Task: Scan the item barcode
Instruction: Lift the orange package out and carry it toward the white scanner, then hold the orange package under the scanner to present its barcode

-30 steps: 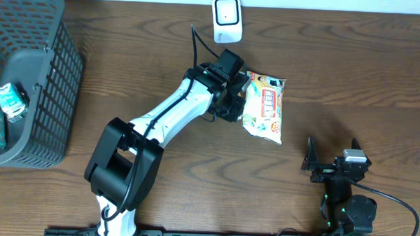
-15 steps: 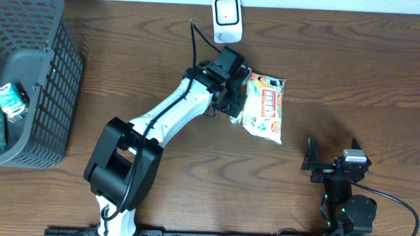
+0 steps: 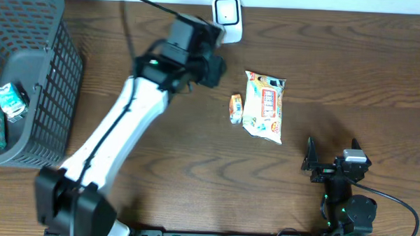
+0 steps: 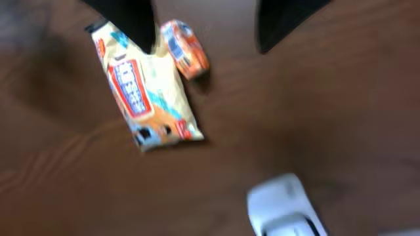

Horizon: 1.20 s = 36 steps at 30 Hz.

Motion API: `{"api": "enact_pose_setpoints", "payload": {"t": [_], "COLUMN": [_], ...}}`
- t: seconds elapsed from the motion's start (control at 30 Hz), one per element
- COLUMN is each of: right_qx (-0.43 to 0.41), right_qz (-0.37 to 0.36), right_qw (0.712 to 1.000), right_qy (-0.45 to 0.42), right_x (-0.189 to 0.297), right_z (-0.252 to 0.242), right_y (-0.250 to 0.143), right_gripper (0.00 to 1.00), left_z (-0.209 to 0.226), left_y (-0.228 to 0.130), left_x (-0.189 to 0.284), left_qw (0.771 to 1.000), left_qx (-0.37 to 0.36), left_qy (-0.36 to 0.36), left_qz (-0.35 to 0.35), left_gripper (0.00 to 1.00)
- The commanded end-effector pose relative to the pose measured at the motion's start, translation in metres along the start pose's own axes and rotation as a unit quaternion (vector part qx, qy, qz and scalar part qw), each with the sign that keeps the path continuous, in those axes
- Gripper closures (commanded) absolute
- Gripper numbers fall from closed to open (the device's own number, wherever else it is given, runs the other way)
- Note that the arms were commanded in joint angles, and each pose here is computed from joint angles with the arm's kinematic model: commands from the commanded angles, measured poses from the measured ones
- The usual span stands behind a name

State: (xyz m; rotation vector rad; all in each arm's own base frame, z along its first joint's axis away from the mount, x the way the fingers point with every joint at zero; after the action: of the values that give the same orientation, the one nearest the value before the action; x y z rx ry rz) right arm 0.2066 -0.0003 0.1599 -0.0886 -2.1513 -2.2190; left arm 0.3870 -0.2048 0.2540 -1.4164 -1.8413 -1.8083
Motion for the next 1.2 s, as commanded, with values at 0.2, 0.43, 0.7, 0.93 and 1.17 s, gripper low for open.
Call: {"api": "enact_pose_setpoints", "payload": {"t": [0.2,0.43,0.7,0.93,1.17], "right_qx": [-0.002,-0.002,-0.002,-0.002,-0.002], "right_qz": [0.0,0.0,0.0,0.0,0.0], "right_qw": [1.0,1.0,1.0,1.0,1.0], "right_qy": [-0.003,-0.003,-0.003,-0.003,-0.003], "right_x": [0.0,0.0,0.0,0.0,0.0], "right_z": [-0.001,-0.001,-0.001,-0.001,-0.001], "right_y": [-0.001,-0.001,-0.001,-0.001,-0.001], "right_gripper": [0.01,0.01,0.01,0.01,0.01], "left_z": [0.005,-0.008,-0.033,-0.024,0.008], "left_y": [-0.014,-0.053,-0.102,-0.114,-0.118], "left_x": [-0.021,-0.081,-0.132,-0.144,-0.139], "left_qw": [0.998,0.992,0.98,0.977,0.969], "left_qx": [0.048,0.052,0.036,0.03,0.007], "left_qy": [0.008,-0.007,-0.023,0.009,0.126], "left_qz": [0.035,0.116,0.195,0.211,0.211], "left_gripper": [0.87,0.9,0.9,0.9,0.9]}}
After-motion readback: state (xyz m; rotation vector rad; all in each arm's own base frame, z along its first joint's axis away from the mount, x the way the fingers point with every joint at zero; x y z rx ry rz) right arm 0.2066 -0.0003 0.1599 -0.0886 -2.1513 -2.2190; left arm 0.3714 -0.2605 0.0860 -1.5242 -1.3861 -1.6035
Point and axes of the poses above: each gripper's point midway between its finger pads, its own x axis back along the fingers, its own z axis along the line the jaws close on, y = z × x, the point moved 4 cm from there along x, back along the fingers, and after that the axes turned 1 degree about -x, right-handed, at the moved point
